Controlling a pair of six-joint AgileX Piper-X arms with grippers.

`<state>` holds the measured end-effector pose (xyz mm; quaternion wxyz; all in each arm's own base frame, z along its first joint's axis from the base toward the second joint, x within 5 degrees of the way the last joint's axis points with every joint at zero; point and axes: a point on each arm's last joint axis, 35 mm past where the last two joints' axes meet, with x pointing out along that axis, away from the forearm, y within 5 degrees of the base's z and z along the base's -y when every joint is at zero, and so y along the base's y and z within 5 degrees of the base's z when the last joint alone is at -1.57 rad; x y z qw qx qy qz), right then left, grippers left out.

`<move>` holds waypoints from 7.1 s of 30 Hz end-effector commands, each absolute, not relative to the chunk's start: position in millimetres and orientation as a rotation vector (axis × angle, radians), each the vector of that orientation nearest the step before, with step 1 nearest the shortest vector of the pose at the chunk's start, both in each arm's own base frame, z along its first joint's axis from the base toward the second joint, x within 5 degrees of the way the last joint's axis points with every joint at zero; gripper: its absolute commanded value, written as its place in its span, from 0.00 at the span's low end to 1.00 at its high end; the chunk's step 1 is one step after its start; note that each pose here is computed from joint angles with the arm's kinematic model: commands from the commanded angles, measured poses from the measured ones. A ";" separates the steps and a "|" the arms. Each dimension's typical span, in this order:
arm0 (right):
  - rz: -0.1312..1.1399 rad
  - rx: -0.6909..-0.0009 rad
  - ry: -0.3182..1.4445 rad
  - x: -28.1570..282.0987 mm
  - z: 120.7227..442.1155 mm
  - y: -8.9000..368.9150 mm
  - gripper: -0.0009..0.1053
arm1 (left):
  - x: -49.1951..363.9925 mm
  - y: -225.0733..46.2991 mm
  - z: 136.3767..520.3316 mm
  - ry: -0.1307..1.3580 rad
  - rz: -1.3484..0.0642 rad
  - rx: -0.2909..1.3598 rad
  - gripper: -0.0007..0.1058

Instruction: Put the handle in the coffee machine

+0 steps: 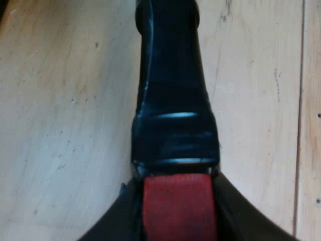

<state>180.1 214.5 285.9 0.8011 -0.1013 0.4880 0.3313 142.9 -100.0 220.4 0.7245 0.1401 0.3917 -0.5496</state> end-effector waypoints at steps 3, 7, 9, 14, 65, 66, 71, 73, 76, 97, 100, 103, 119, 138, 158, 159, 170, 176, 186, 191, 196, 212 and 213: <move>0.617 -0.246 0.926 178.5 305.3 205.8 0.91 | 154.6 -80.0 225.3 0.844 -1.116 0.229 0.01; 0.614 -0.243 0.915 177.5 307.8 204.3 0.91 | 159.9 -64.1 226.2 0.857 -1.041 0.202 0.01; 0.614 -0.230 0.903 178.9 308.9 205.1 0.91 | 161.7 -54.5 228.6 0.866 -1.005 0.199 0.01; 0.645 -0.244 0.866 175.3 311.5 210.9 0.91 | 162.4 -38.0 236.8 0.875 -0.984 0.114 0.01; 0.281 -0.348 0.056 81.6 216.1 337.4 0.91 | 234.9 -9.3 234.7 0.756 -0.954 0.086 0.01; 0.281 -0.342 0.053 81.8 215.0 338.9 0.91 | 235.8 -9.2 235.1 0.748 -0.952 0.092 0.01; 0.274 -0.317 0.046 84.8 210.2 341.8 0.91 | 239.3 -9.0 237.0 0.705 -0.952 0.124 0.01; 0.276 -0.312 0.046 85.9 210.3 341.9 0.91 | 241.6 -8.8 238.2 0.682 -0.948 0.141 0.01; 0.273 -0.302 0.044 87.6 211.5 341.9 0.91 | 243.2 -8.7 239.2 0.665 -0.945 0.151 0.01; 0.274 -0.350 0.048 87.5 209.3 341.5 0.91 | 249.6 -9.5 228.6 0.651 -1.004 0.136 0.01; 0.275 -0.370 0.052 87.5 207.8 341.1 0.91 | 250.7 -5.2 226.3 0.660 -0.988 0.127 0.01; 0.275 -0.370 0.052 87.5 207.8 341.1 0.91 | 252.7 3.0 221.8 0.667 -0.965 0.119 0.01; 0.264 -0.368 0.055 91.2 207.8 340.1 0.91 | 262.2 4.4 240.5 0.614 -0.991 0.124 0.01; 0.264 -0.370 0.056 91.2 207.4 340.0 0.91 | 271.2 5.1 261.5 0.564 -0.993 0.133 0.01; 0.284 -0.373 0.065 98.5 205.9 338.7 0.89 | 270.5 4.1 270.3 0.564 -1.027 0.094 0.01; 0.289 -0.371 0.070 104.2 205.8 337.7 0.86 | 270.5 4.1 270.3 0.564 -1.027 0.094 0.01; 0.399 -0.362 0.128 160.3 189.6 327.4 0.49 | 270.4 4.2 270.1 0.569 -1.023 0.096 0.01; 0.370 -0.324 0.110 177.6 161.9 330.3 0.48 | 268.6 4.2 268.7 0.593 -1.019 0.090 0.01; 0.318 -0.313 0.015 204.9 145.4 352.3 0.40 | 268.0 4.2 268.2 0.602 -1.017 0.088 0.01; 0.203 -0.327 -0.006 222.4 152.3 362.8 0.38 | 267.9 4.2 268.1 0.603 -1.017 0.087 0.01; 0.156 -0.306 -0.019 239.9 160.8 362.6 0.36 | 267.9 4.2 268.1 0.603 -1.017 0.087 0.01; 0.172 -0.282 -0.153 248.1 182.2 360.2 0.36 | 267.0 4.1 267.7 0.611 -1.018 0.081 0.01; 0.172 -0.283 -0.153 248.1 182.2 360.2 0.36 | 267.0 4.1 267.7 0.611 -1.018 0.081 0.01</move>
